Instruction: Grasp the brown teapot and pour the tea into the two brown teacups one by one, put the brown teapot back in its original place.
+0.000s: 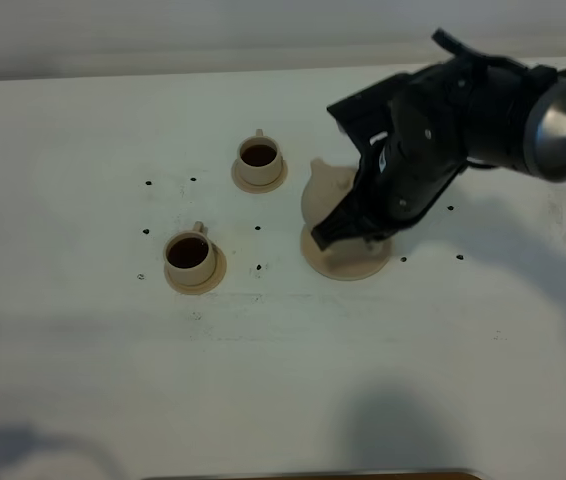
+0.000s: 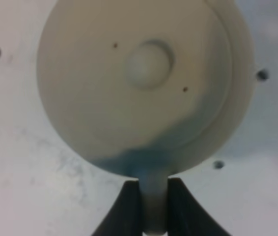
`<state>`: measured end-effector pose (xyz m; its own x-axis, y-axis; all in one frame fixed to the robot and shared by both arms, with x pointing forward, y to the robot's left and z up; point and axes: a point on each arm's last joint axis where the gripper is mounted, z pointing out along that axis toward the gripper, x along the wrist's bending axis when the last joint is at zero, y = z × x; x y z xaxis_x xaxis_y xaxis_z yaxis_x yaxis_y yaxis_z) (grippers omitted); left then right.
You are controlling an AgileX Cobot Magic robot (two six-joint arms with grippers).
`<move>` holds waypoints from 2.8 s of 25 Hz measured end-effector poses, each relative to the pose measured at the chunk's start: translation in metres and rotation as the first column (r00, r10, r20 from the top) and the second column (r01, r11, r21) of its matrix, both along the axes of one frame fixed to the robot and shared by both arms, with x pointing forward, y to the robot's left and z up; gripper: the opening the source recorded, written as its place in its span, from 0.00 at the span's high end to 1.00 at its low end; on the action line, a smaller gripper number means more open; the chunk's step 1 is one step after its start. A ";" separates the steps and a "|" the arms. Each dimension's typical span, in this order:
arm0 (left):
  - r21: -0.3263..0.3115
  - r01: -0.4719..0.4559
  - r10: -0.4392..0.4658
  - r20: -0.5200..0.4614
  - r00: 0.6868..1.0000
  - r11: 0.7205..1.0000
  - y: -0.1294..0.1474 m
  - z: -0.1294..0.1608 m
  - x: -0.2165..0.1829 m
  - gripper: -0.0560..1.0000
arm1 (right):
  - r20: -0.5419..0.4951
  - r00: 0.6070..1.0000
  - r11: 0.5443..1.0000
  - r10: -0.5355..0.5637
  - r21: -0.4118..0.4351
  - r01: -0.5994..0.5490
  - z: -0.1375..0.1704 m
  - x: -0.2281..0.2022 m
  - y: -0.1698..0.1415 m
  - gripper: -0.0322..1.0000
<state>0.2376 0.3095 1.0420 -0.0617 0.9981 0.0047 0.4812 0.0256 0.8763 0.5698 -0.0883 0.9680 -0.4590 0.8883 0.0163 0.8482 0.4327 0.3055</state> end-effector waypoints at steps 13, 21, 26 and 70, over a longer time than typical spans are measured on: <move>-0.001 0.000 0.000 0.000 1.000 1.000 0.000 0.000 0.000 0.65 | 0.006 1.000 1.000 -0.004 0.021 0.004 -0.021 -0.005 -0.002 0.85; -0.002 0.001 -0.001 0.000 1.000 1.000 0.000 0.000 0.000 0.65 | -0.028 1.000 1.000 -0.004 -0.001 0.004 -0.036 -0.005 -0.002 0.85; -0.001 0.001 -0.001 0.000 1.000 1.000 0.000 0.000 0.000 0.65 | -0.029 1.000 1.000 -0.004 -0.002 0.004 -0.036 -0.005 -0.002 0.85; -0.004 0.002 -0.002 0.000 1.000 1.000 0.000 0.000 0.000 0.65 | 0.259 0.853 0.891 -0.453 0.170 0.421 0.133 -0.101 -0.190 0.39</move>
<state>0.2377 0.3092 1.0419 -0.0596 0.9982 0.0004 0.4813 0.0284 0.8761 0.4685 -0.2781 1.1011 -0.0228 0.9986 0.0476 0.8118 -0.0093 0.5838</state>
